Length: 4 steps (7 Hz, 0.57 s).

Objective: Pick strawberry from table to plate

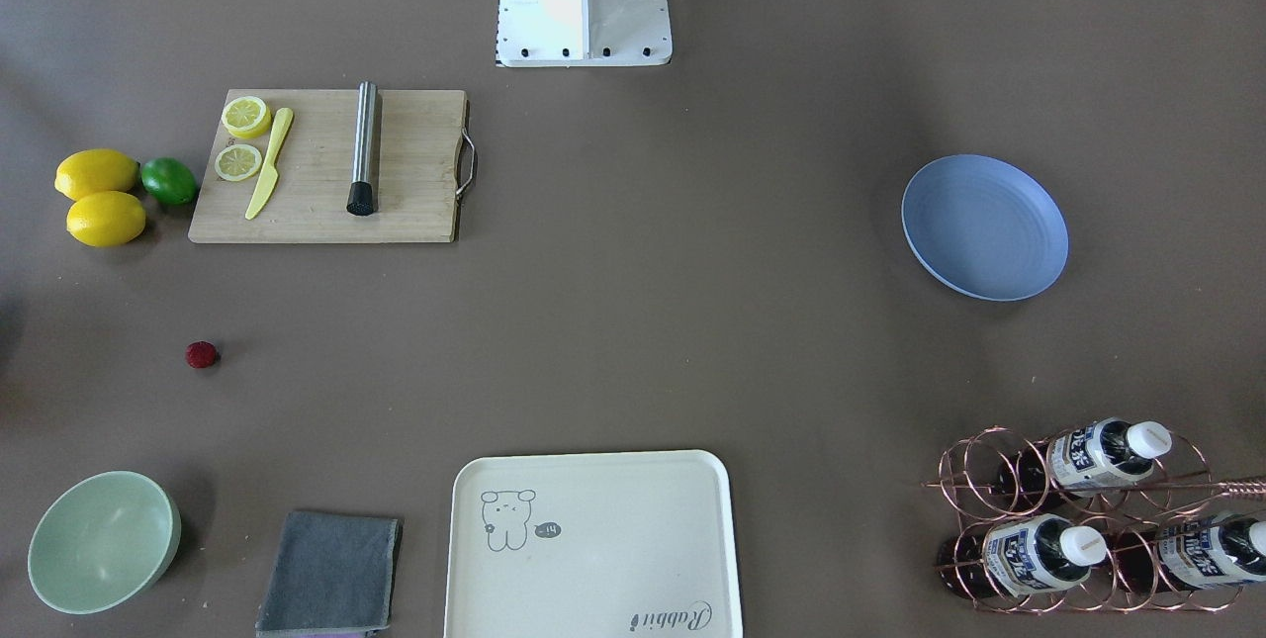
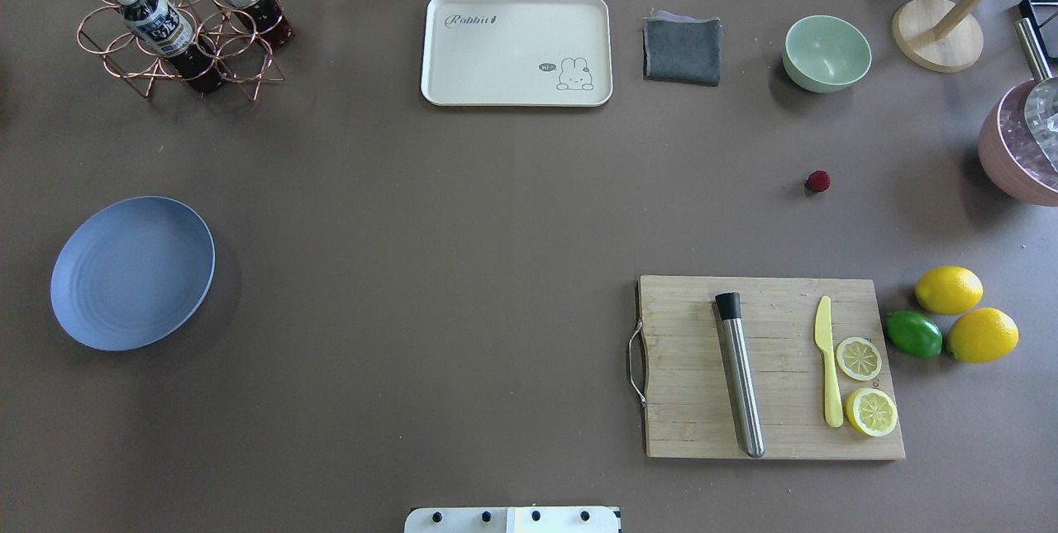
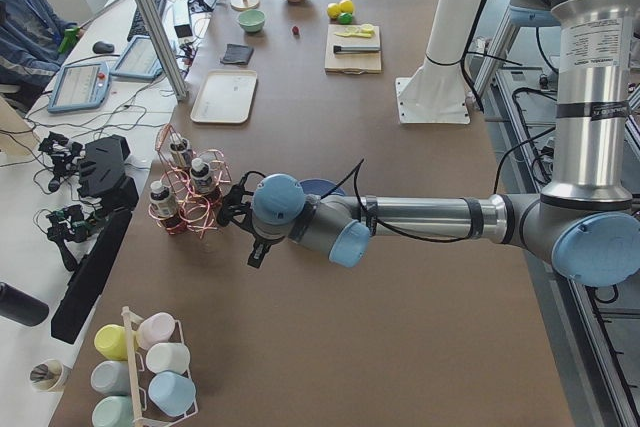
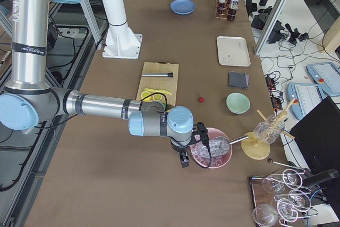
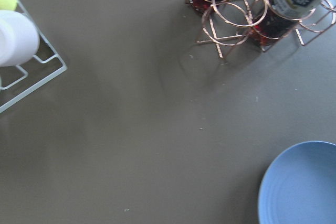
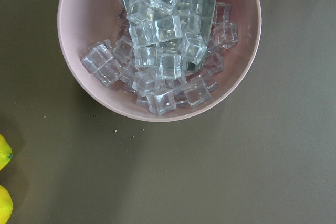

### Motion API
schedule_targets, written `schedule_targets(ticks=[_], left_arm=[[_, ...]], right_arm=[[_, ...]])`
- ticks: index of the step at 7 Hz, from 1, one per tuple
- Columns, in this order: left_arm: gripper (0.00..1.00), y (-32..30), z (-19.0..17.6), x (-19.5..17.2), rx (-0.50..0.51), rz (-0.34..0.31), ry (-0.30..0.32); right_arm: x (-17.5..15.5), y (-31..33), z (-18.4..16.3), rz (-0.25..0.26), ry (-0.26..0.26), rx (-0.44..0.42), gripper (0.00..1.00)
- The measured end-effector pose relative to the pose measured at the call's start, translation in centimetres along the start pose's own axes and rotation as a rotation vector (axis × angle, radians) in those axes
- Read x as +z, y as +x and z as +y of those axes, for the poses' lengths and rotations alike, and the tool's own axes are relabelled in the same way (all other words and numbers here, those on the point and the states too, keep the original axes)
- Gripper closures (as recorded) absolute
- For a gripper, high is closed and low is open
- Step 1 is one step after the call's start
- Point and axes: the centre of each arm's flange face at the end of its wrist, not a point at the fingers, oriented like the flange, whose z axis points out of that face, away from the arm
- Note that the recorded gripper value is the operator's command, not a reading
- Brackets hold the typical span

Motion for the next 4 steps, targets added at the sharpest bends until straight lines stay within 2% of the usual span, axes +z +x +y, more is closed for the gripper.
schedule_targets(ticks=[1,2,3,4], left_arm=[[0.02,1.5,-1.1,0.5,0.053,0.057,0.025],[0.03,2.8,-1.8,2.0,0.038,0.101,0.019],[0.03,4.1,-2.2,4.4,-0.005,0.103,-0.013],[0.03,5.0,-2.0,7.6,-0.044,0.049,-0.040]], right_arm=[[0.0,0.0,0.0,-0.001,0.001,-0.001,0.00],[0.0,0.0,0.0,-0.001,0.001,-0.003,0.00],[0.0,0.0,-0.1,-0.001,0.000,-0.004,0.00],[0.0,-0.1,0.0,-0.002,0.000,-0.005,0.00]])
